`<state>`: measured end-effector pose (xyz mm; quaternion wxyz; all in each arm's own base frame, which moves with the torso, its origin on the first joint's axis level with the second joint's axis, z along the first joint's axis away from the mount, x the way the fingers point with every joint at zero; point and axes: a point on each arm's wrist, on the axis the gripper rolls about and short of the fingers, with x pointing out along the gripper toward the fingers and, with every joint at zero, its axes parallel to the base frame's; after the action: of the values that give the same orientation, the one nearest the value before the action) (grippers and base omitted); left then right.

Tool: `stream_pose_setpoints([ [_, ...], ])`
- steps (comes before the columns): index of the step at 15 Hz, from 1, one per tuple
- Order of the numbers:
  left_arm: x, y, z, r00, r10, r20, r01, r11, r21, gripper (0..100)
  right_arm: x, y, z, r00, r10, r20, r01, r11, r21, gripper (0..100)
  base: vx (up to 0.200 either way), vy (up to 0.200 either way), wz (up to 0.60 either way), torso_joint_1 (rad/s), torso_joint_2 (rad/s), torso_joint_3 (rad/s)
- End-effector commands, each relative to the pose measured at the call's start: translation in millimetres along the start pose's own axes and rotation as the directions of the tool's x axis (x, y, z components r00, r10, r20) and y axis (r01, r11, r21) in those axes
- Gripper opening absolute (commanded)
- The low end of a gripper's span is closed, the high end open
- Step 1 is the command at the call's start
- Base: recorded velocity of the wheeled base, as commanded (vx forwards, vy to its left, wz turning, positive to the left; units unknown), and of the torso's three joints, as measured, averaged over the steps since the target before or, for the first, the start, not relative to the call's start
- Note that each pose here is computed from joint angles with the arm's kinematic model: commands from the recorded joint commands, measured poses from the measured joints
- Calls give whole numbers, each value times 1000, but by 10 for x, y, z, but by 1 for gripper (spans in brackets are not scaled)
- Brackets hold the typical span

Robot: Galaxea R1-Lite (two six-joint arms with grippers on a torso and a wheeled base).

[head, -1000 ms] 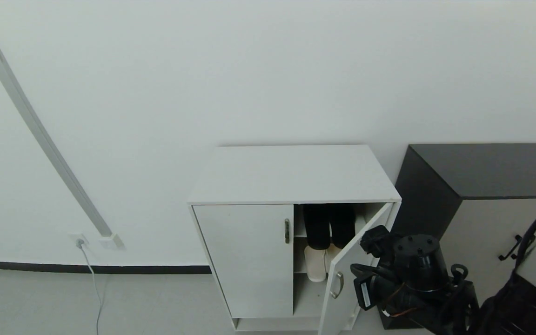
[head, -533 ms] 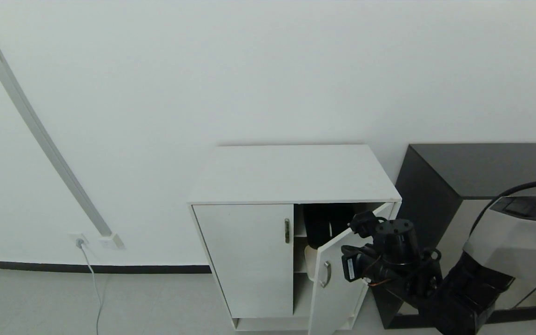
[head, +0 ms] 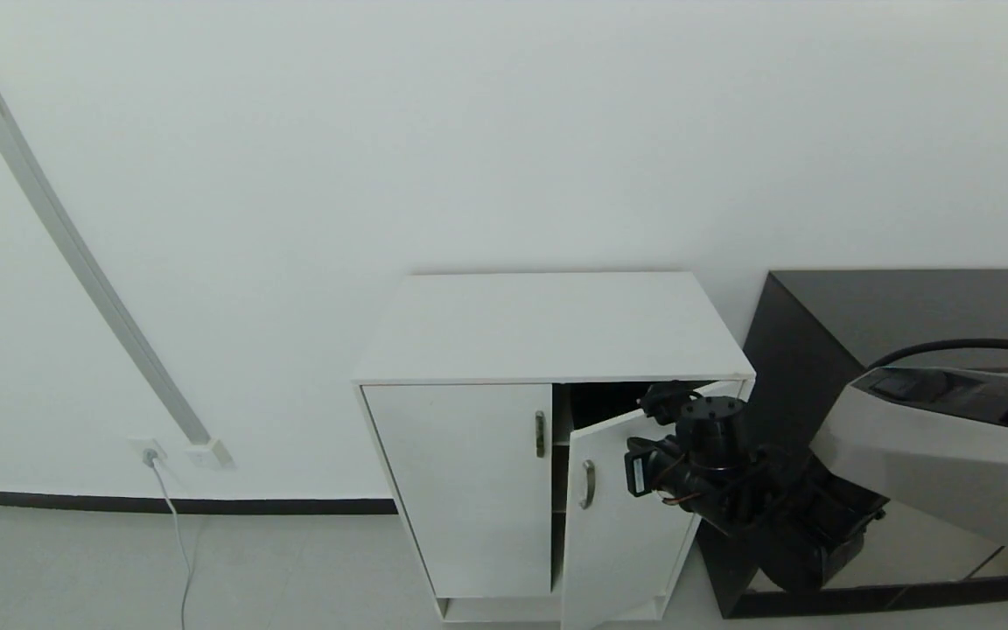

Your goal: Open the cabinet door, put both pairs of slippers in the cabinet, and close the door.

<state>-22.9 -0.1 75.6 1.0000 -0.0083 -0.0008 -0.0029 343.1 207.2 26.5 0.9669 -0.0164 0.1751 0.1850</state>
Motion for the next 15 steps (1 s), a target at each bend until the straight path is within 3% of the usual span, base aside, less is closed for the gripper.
stream_pose_setpoints([
  [1, 1, 0, -1, 1000, 0, -2, 0, 1000, 1, 0, 167, -52, -94, 1000, -14, -10, 14, 1000, 4, 0, 0, 0, 0, 0, 0, 0],
  [15, 0, 0, 3, 1000, 0, 0, 0, 1000, 0, 0, 660, -264, 60, 998, -54, 19, 54, 998, 29, 0, 0, 0, 0, 0, 0, 0],
])
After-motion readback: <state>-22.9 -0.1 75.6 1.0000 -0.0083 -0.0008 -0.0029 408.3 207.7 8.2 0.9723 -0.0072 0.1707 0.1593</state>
